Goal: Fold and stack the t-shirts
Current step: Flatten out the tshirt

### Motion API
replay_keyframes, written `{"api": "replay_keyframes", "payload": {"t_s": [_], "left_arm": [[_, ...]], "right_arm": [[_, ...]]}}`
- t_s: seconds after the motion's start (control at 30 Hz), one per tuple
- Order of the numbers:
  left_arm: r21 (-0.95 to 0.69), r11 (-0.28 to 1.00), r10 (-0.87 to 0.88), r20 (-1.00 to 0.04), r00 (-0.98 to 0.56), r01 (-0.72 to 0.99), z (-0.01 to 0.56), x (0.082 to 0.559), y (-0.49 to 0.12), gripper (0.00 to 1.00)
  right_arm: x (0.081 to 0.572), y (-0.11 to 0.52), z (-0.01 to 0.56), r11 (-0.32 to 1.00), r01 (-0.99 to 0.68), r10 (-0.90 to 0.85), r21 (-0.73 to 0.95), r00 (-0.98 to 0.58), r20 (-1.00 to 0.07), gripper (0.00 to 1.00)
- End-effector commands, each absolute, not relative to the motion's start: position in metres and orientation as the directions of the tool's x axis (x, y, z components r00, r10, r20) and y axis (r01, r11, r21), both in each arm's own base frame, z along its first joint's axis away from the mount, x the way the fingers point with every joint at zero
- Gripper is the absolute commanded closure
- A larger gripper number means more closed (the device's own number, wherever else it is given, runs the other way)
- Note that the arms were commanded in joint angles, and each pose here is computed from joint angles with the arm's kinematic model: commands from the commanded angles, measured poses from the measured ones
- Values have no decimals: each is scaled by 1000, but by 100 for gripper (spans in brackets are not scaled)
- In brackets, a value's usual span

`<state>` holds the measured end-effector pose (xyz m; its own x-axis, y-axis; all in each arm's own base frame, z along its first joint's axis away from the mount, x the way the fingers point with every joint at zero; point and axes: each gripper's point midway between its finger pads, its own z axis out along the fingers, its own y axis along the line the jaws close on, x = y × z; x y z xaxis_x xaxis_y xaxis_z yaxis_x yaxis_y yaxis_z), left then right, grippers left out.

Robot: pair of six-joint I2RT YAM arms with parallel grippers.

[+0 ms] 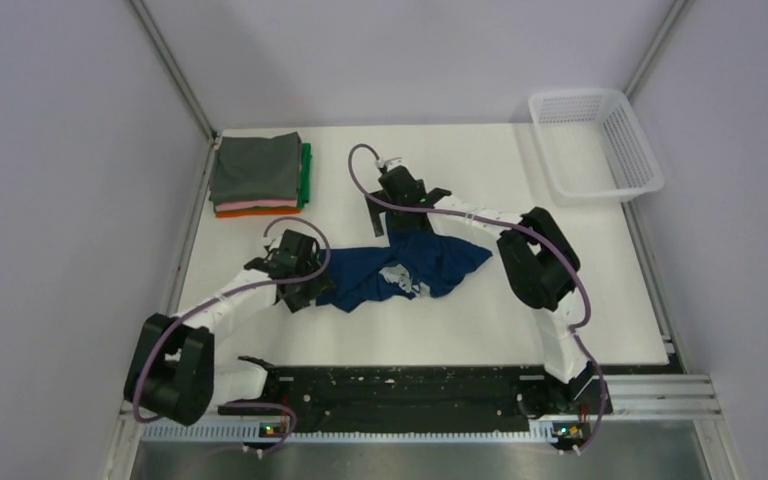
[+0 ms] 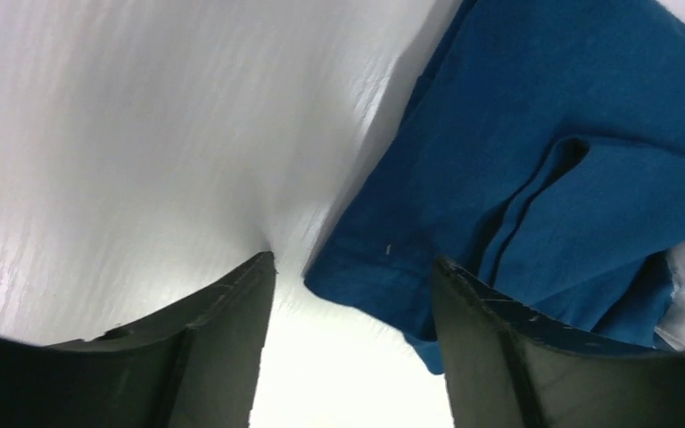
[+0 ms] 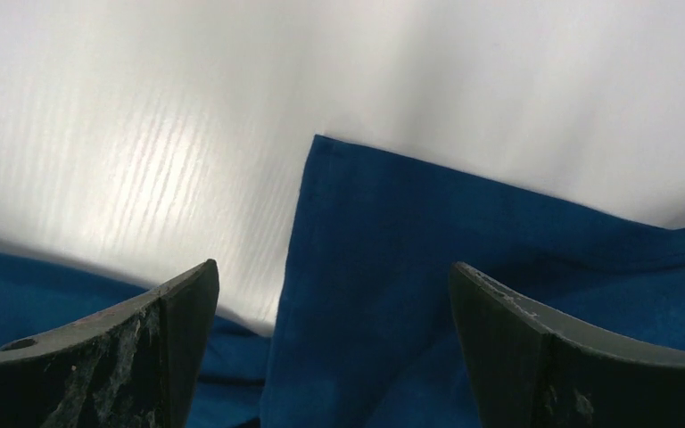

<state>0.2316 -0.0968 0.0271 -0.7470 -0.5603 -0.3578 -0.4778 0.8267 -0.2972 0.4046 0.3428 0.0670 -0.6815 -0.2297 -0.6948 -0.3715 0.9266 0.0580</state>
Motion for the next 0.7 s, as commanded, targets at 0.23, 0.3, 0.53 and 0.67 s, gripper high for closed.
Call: {"api": "replay_keyframes", "payload": {"t_s": [0.23, 0.3, 0.53, 0.67], "left_arm": [[-198, 875, -480, -232, -846, -443, 10, 237, -109, 58], [-197, 875, -481, -236, -845, -443, 11, 238, -109, 70], [-227, 868, -493, -284, -822, -442, 31, 240, -106, 100], [-279, 863, -498, -324, -805, -421, 49, 241, -107, 100]], "right_arm": [[418, 334, 65, 939, -340, -273, -48, -655, -704, 3], [419, 334, 61, 937, -346, -283, -54, -656, -700, 3], [433, 351, 61, 934, -357, -272, -35, -640, -719, 4], [443, 359, 54, 936, -351, -266, -35, -638, -723, 6]]}}
